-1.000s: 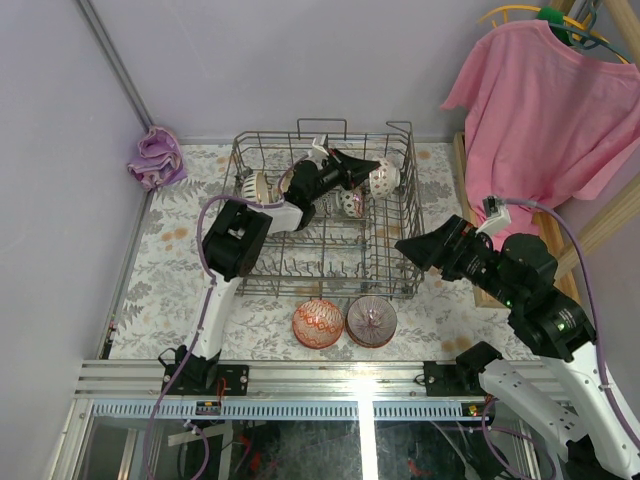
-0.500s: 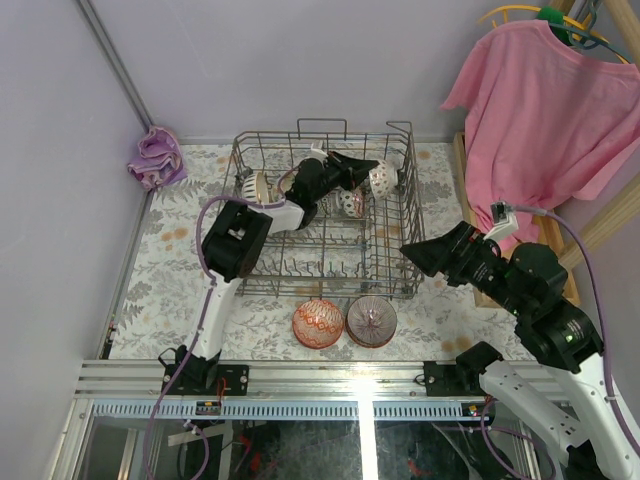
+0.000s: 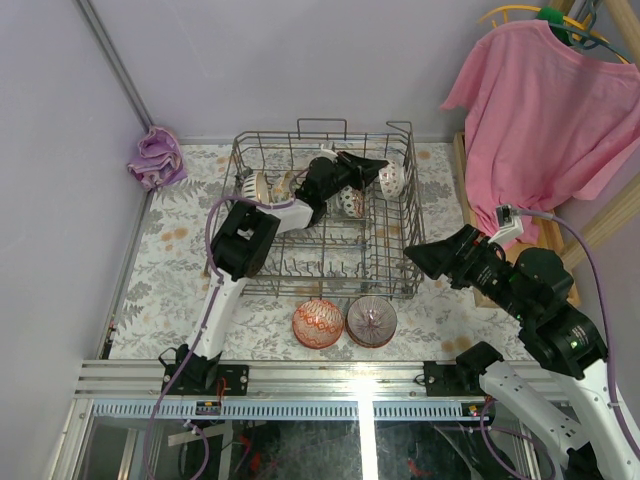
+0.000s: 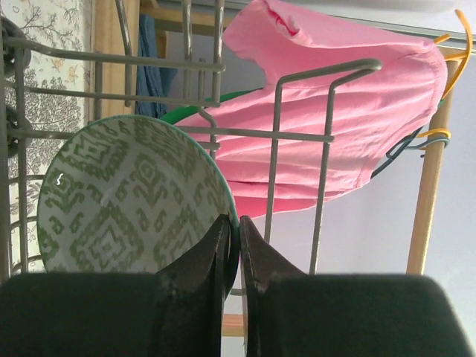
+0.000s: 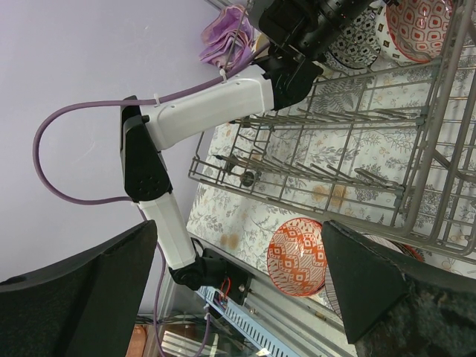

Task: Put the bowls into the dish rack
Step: Adjust the bowl in the dish rack.

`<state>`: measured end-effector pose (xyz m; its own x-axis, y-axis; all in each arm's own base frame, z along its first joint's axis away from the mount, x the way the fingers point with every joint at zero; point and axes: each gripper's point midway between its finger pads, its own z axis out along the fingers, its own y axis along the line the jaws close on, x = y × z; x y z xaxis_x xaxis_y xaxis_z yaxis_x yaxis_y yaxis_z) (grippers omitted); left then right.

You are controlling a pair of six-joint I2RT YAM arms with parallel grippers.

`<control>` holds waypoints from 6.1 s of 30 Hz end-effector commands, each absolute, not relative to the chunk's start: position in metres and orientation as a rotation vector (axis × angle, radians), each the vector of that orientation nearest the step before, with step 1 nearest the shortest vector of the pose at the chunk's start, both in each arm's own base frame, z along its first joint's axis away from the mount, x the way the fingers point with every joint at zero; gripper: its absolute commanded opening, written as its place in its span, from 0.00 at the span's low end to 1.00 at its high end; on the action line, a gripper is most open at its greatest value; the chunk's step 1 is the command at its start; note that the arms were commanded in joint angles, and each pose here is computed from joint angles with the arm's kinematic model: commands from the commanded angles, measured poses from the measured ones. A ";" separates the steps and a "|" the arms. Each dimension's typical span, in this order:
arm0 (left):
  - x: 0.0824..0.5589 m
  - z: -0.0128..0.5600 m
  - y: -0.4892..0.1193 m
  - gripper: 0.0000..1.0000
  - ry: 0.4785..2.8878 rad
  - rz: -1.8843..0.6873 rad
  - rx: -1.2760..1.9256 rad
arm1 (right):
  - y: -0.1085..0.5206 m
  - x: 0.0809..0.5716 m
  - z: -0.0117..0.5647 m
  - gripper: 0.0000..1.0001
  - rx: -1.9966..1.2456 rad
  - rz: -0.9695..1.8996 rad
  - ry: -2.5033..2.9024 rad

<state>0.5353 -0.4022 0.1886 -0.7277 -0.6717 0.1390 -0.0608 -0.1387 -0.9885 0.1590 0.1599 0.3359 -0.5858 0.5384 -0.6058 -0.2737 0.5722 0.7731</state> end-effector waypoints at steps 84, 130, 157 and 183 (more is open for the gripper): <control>0.516 0.149 -0.451 0.53 2.081 -0.834 0.361 | 0.154 0.148 0.320 0.99 0.227 1.126 1.919; 0.514 0.234 -0.394 0.00 1.634 -1.859 -0.078 | 0.164 0.154 0.308 0.99 0.258 1.172 1.943; 0.521 0.129 -0.418 0.00 2.074 -1.935 -0.270 | 0.175 0.192 0.368 1.00 0.158 1.067 1.900; 0.524 0.047 -0.389 0.02 2.248 -1.828 -0.562 | 0.210 0.237 0.380 0.95 0.088 1.069 1.956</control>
